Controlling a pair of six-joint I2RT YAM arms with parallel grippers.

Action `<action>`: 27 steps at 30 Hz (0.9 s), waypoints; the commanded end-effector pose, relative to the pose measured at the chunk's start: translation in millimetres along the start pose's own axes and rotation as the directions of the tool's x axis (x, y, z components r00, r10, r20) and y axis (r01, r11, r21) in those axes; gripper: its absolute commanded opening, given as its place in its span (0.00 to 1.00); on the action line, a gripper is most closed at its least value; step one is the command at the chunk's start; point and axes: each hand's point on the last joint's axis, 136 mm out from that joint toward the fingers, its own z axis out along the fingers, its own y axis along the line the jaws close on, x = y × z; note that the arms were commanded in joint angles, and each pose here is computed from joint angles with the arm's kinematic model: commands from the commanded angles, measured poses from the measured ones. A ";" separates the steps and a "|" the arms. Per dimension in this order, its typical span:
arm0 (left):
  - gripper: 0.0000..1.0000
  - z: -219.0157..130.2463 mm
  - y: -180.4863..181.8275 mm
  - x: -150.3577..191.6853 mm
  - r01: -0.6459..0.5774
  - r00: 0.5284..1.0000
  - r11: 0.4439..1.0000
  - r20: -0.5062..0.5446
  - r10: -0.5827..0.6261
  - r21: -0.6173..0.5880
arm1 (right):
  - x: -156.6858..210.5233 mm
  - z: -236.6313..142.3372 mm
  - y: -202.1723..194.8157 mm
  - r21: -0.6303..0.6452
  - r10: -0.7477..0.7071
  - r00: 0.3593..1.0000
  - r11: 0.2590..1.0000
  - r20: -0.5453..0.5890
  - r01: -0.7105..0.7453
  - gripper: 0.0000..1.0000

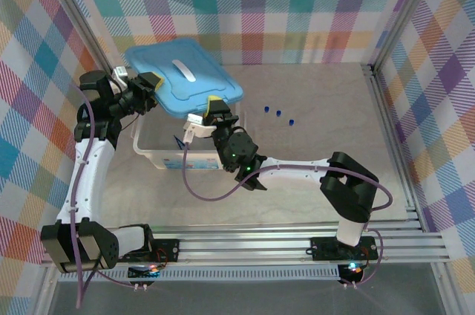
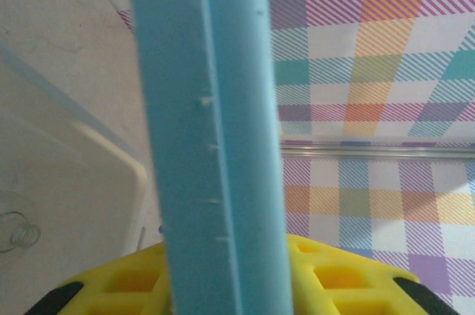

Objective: Organize the chemistry lab equipment

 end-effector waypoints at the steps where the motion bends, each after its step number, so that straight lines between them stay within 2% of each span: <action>1: 0.32 -1.2 -3.1 -2.0 -0.012 1.000 1.000 -0.005 0.012 0.025 | -10.9 0.0 -33.6 0.108 0.082 0.996 0.990 0.040 -0.086 0.00; 4: 0.26 -1.7 -3.2 -2.1 -0.014 1.000 1.000 -0.002 0.015 0.028 | -11.9 -0.9 -32.5 0.104 0.079 0.996 0.991 0.042 -0.083 0.00; 8: 0.13 0.1 -4.5 -1.9 0.005 1.000 0.999 -0.009 -0.005 0.051 | -13.5 -2.3 -31.2 0.103 0.077 0.996 0.991 0.044 -0.082 0.00; 12: 0.09 -0.3 -10.6 -1.9 0.013 1.000 0.996 -0.009 -0.012 0.090 | -14.0 -3.2 -34.2 0.112 0.076 0.996 0.990 0.047 -0.081 0.01; 17: 0.07 -3.2 -16.5 -5.3 0.024 1.000 0.990 0.015 -0.027 0.139 | -13.6 -5.0 -34.2 0.079 0.090 0.995 0.993 0.036 -0.093 0.14; 21: 0.06 -6.1 -22.7 -10.4 0.031 0.999 0.983 0.037 -0.039 0.181 | -9.9 -7.9 -35.4 0.060 0.116 0.993 0.991 0.024 -0.117 0.30; 25: 0.06 -9.5 -26.1 -16.4 0.044 0.996 0.978 0.070 -0.059 0.204 | -9.4 -9.6 -32.1 0.029 0.144 0.990 0.989 0.007 -0.144 0.40; 27: 0.06 -10.8 -31.3 -18.2 0.040 0.996 0.974 0.075 -0.058 0.222 | -9.9 -10.8 -31.8 0.024 0.154 0.988 0.988 0.002 -0.154 0.42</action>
